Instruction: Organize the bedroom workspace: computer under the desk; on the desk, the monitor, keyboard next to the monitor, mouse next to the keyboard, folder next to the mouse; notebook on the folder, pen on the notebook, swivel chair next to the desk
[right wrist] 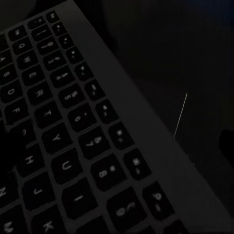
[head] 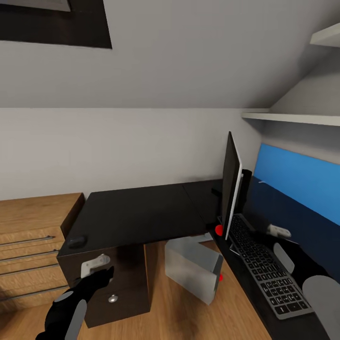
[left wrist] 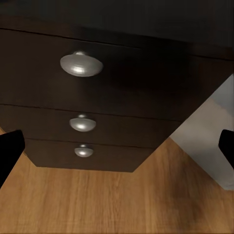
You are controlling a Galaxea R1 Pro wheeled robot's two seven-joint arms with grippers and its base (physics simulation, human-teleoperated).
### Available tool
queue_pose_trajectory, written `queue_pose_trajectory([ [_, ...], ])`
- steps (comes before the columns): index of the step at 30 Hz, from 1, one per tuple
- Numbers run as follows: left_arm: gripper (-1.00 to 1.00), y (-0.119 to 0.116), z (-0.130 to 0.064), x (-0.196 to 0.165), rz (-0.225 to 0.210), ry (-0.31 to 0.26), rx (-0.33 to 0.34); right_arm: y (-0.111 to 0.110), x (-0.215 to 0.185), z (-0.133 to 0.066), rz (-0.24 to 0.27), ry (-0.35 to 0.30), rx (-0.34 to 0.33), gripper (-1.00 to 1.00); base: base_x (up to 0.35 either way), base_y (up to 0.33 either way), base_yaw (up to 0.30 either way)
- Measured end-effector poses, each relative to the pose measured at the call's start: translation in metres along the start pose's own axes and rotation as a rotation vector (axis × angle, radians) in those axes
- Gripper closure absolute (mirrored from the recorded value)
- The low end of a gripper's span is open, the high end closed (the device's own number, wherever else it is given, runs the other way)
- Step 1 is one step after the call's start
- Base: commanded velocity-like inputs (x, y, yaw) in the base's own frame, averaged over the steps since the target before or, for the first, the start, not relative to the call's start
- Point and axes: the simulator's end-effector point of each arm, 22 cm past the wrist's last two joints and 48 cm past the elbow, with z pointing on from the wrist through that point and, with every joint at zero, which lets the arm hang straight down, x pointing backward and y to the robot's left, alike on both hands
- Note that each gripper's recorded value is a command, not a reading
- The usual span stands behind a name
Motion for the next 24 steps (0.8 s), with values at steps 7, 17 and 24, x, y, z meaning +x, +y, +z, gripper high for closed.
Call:
queue_pose_trajectory([
  [7,-1.0,0.0,0.002,0.003,-0.001,-0.004,0.002,-0.004,0.008,0.003,0.001,0.01,0.008,-1.0,0.0,0.0,0.0],
  [17,-1.0,0.001,0.006,0.009,-0.002,-0.005,0.002,-0.004,0.016,0.007,-0.002,0.016,0.008,-1.0,0.0,0.0,0.0],
  [24,-1.0,0.002,0.009,0.013,-0.001,-0.005,0.001,-0.006,0.021,0.01,-0.002,0.017,0.008,-1.0,0.0,0.0,0.0],
])
